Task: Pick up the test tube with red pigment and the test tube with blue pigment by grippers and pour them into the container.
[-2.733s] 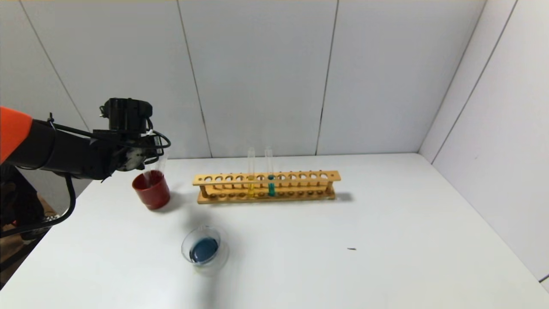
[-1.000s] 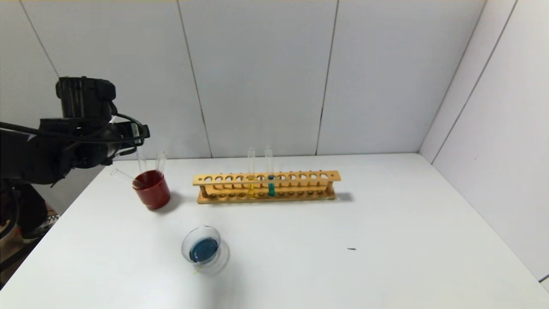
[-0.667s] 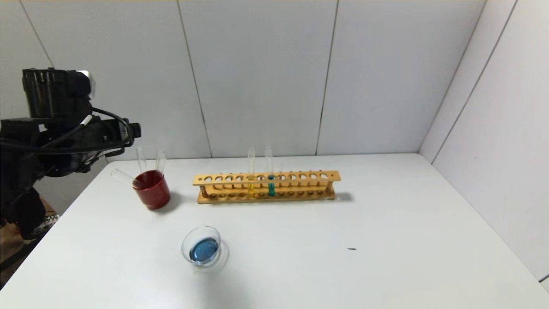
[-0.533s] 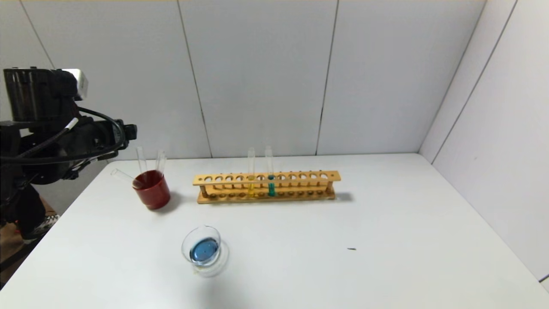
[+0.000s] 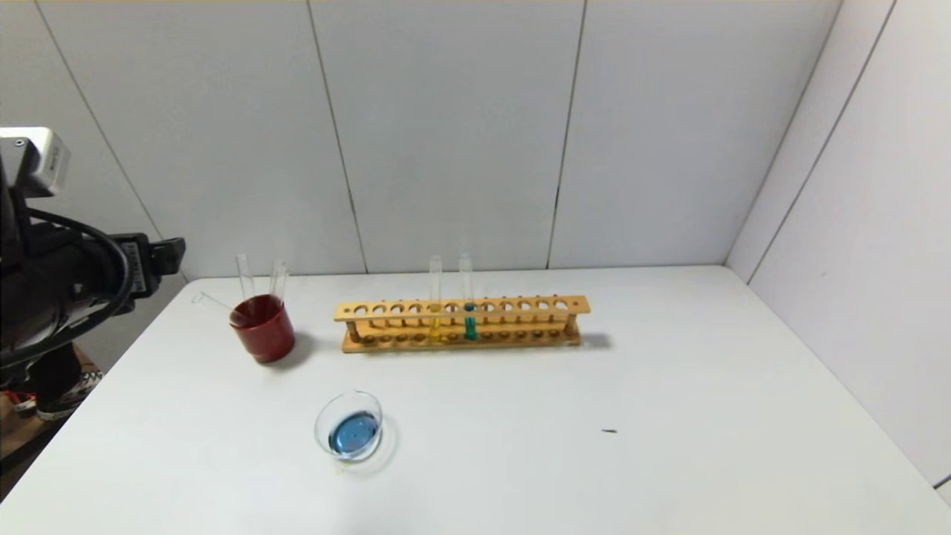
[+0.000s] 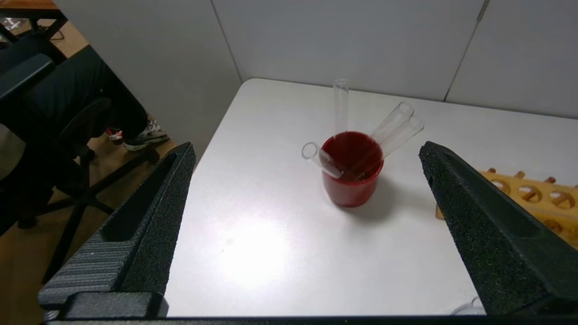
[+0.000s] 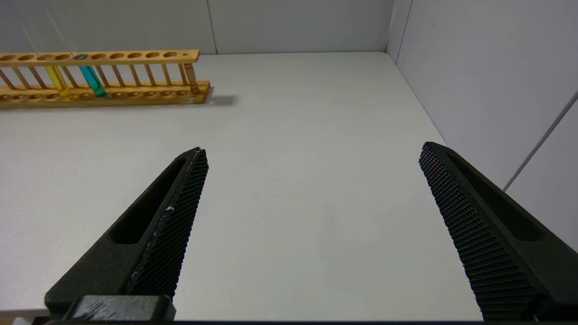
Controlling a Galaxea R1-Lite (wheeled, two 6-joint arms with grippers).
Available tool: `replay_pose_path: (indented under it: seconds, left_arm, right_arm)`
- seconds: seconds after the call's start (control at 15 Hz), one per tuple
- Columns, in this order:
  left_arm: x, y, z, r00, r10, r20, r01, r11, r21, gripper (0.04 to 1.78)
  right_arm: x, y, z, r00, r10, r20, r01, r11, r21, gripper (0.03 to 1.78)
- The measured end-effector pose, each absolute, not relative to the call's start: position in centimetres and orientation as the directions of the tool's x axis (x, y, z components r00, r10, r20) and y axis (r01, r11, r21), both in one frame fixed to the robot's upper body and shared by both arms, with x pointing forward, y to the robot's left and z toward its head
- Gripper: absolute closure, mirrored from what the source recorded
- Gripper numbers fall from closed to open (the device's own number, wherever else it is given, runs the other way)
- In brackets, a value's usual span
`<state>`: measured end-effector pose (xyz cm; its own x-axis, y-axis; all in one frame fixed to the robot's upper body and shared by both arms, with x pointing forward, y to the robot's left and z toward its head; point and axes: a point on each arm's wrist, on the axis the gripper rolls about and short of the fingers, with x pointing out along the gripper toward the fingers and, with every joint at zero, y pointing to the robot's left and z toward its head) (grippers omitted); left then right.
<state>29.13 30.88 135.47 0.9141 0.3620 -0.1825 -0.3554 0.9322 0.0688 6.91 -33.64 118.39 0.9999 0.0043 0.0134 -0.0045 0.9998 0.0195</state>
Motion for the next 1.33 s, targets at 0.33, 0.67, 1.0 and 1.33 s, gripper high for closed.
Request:
replay_pose_path:
  seconds: [0.33,0.67,1.0,1.33]
  left_arm:
    - [22.2,31.7,135.6,0.905,0.392,-0.164,-0.385,0.920,0.072,0.08]
    - [14.8,33.4,133.9,0.891,0.416,-0.181,-0.407,0.910,0.081,0.08]
    - [10.1,34.7,130.5,0.848,0.500,-0.174,-0.492,0.866,0.093,0.08]
    - [6.8,35.2,127.6,0.826,0.538,-0.166,-0.537,0.842,0.057,0.08]
  right_arm:
    - [6.9,-33.6,118.4,1.000,0.004,0.013,-0.005,1.000,0.020,0.10]
    - [6.9,-33.6,118.4,1.000,0.004,0.013,-0.004,1.000,0.020,0.10]
    - [6.9,-33.6,118.4,1.000,0.004,0.013,-0.005,1.000,0.020,0.10]
    - [6.9,-33.6,118.4,1.000,0.004,0.013,-0.004,1.000,0.020,0.10]
